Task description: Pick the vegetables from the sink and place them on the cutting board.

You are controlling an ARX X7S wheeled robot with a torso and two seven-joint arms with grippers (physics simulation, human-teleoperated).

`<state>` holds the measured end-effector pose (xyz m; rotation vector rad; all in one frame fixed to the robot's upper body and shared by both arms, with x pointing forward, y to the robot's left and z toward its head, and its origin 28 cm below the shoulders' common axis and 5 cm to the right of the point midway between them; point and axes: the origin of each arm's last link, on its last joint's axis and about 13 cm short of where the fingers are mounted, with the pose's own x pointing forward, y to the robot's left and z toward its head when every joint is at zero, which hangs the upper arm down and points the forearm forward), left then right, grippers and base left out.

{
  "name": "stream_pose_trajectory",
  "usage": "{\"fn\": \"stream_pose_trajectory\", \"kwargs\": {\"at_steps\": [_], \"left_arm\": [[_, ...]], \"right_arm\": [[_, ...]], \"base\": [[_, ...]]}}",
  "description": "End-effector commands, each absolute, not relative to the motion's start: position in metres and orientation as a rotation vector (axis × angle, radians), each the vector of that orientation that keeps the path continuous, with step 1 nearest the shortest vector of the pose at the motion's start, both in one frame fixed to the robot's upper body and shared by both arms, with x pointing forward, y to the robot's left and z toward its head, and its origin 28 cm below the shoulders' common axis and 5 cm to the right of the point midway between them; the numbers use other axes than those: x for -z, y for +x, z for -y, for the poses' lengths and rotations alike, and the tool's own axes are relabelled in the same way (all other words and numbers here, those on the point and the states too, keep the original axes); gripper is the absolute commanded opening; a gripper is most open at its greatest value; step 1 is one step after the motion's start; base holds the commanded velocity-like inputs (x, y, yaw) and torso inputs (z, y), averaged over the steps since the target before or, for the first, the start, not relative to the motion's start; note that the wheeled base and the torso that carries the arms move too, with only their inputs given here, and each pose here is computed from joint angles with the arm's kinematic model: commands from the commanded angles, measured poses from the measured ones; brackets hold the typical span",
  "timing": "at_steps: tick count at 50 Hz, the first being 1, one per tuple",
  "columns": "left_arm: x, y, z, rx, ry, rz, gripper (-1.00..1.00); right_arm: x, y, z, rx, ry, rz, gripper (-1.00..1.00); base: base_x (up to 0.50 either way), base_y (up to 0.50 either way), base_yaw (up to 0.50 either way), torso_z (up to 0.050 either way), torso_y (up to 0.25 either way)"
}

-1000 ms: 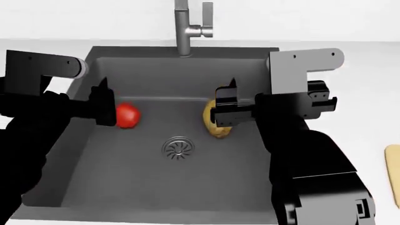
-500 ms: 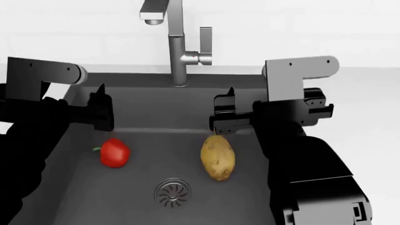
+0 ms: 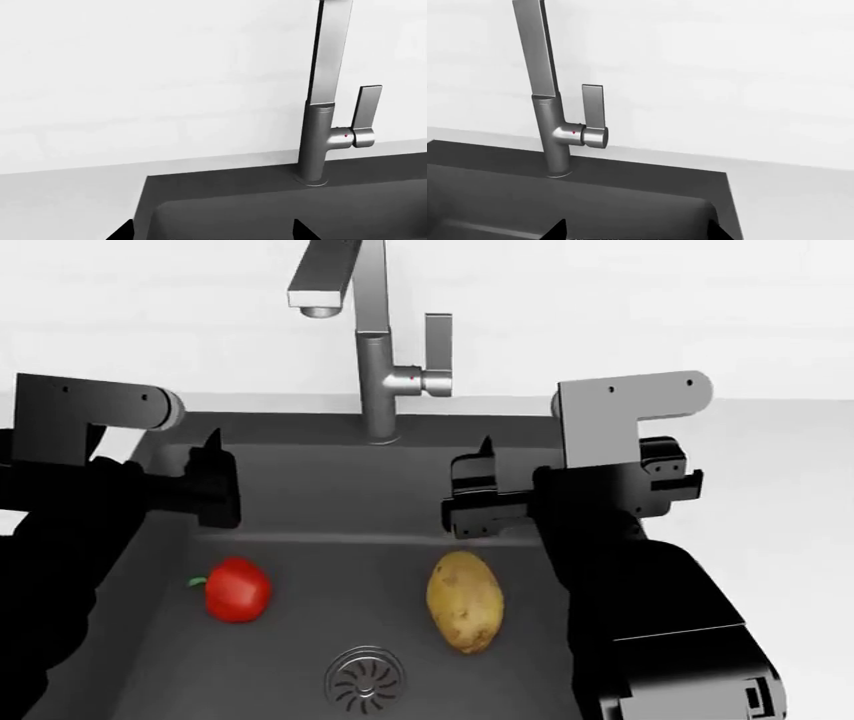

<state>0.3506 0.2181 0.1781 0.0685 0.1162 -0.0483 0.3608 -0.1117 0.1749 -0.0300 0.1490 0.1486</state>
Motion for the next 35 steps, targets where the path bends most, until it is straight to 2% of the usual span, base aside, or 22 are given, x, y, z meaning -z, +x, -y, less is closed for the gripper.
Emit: {"fn": "stream_pose_trajectory", "kwargs": {"at_steps": [1,7,20,35], "left_arm": [[-0.175,0.351,-0.218,0.047,0.070,-0.121,1.00],[-0.173,0.351,-0.220,0.044,0.072,-0.125,1.00],[-0.173,0.351,-0.221,0.042,0.074,-0.126,1.00],[-0.168,0.351,-0.219,0.045,0.071,-0.137,1.00]], "right_arm": [[-0.171,0.361,0.111,-0.157,-0.031,-0.165,1.00],[-0.172,0.361,0.110,-0.178,-0.049,-0.149,1.00],[-0.167,0.362,0.109,-0.179,-0.045,-0.156,1.00],[-0.162,0.357,0.097,-0.248,-0.107,-0.325,1.00]], "base": [[0.00,0.00,0.00,0.000,0.000],[0.00,0.00,0.00,0.000,0.000],[0.39,0.00,0.00,0.000,0.001],[0.01,0.00,0.00,0.000,0.000]]}}
